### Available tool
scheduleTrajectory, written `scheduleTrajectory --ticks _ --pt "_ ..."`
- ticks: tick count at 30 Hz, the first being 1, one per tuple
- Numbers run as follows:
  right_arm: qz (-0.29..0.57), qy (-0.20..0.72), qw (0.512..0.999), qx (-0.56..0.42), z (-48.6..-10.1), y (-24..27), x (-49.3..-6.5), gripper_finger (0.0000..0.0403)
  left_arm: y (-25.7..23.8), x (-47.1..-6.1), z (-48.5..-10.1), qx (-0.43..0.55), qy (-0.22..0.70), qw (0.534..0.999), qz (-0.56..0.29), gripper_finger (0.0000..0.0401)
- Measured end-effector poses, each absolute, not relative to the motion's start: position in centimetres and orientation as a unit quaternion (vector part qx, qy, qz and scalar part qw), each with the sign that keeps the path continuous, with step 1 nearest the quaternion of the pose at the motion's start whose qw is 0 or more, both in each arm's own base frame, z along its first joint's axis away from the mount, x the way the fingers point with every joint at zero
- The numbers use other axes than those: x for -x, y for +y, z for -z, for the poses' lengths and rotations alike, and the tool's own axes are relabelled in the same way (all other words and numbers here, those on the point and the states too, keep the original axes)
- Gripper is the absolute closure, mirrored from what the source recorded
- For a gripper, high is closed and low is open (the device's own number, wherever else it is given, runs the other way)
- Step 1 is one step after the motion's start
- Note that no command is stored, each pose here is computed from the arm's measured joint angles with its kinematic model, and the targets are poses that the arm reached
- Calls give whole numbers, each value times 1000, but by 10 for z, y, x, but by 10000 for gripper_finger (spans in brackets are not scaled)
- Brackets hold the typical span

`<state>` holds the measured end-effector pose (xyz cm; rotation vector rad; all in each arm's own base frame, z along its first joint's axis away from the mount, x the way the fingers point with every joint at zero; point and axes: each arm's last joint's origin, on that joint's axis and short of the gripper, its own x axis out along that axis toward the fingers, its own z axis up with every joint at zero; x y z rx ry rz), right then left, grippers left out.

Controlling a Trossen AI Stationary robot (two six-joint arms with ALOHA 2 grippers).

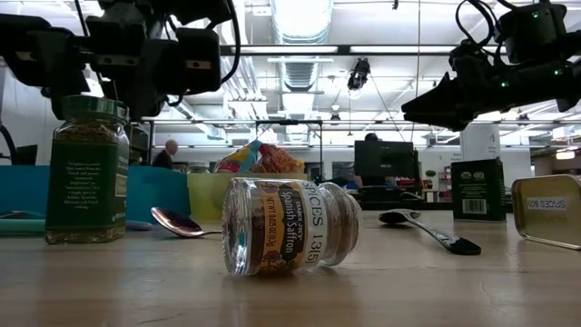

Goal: Pick & Place Food Item
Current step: Put the green spice bottle into the green bin

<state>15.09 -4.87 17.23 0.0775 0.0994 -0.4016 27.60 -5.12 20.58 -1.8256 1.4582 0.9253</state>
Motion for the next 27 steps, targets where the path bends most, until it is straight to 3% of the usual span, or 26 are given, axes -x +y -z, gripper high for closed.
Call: scheduleTrajectory --ticks 22,27 --pt "199 49 978 -38 -172 -49 -151 156 -51 -276 -206 691 552 310 -349 145" --pt "199 49 978 -38 -172 -49 -151 156 -51 -276 -206 688 555 317 -343 125"
